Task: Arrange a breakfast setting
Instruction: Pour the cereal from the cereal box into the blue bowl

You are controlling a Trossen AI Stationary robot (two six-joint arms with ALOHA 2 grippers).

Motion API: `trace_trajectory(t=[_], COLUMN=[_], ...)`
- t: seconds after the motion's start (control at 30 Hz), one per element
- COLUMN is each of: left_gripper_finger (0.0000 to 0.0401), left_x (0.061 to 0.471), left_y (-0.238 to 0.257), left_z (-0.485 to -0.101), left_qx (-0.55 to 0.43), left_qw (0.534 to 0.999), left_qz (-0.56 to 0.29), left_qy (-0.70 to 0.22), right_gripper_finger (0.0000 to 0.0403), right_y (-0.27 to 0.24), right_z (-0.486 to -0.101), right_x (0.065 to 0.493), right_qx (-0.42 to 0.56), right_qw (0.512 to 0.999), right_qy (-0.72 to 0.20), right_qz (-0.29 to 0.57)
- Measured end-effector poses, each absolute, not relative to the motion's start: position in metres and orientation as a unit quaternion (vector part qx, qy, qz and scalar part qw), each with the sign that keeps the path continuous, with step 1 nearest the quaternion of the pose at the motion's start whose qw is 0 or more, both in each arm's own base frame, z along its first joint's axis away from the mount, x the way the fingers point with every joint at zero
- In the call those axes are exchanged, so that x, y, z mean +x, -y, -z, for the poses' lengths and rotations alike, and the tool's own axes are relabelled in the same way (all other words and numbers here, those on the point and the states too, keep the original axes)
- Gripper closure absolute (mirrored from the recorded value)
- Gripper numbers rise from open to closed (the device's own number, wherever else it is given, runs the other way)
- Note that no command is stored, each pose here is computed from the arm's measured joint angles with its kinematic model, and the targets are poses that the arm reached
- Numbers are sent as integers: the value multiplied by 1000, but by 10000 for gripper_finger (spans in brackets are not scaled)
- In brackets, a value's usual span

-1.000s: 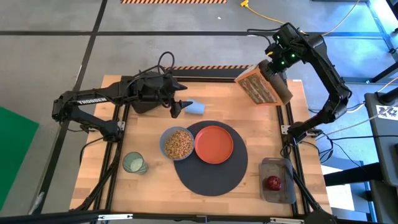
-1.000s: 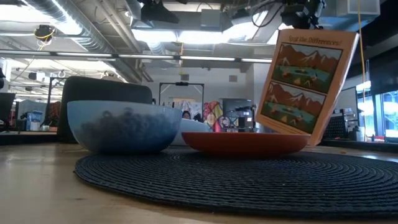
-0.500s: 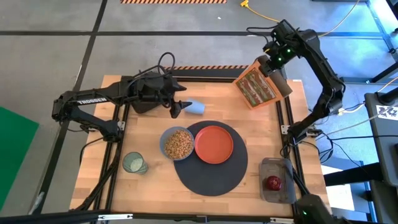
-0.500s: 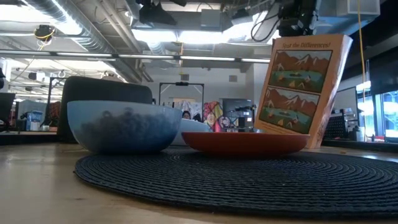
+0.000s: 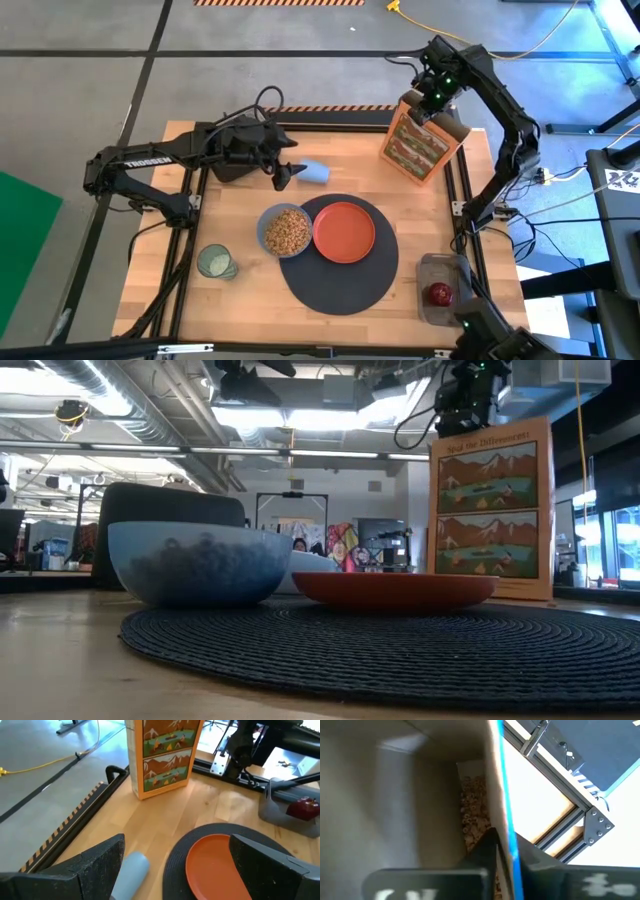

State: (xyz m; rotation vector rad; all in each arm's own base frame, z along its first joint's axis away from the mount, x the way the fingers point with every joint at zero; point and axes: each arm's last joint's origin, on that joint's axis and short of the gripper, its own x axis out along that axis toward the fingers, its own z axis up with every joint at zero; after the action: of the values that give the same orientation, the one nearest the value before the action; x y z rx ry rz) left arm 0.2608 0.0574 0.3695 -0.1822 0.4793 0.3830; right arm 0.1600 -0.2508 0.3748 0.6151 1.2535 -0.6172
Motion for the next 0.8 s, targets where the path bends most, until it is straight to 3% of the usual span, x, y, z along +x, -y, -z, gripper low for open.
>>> trace_trajectory(t=[0.47,0.8], left_gripper_finger=[48,48], left_x=[258,258], left_y=[-65,-68], left_z=[-368,-368], left_qx=[-85,-90], left_qw=[946,946], left_qz=[-197,-191], left_qy=[-245,-245], right_gripper_finger=[219,208], right_y=[224,201], right_z=[-404,-427], right_x=[143,129], right_qx=[261,232], right_qw=[749,778], right_qy=[-528,-487], right_qz=[304,323])
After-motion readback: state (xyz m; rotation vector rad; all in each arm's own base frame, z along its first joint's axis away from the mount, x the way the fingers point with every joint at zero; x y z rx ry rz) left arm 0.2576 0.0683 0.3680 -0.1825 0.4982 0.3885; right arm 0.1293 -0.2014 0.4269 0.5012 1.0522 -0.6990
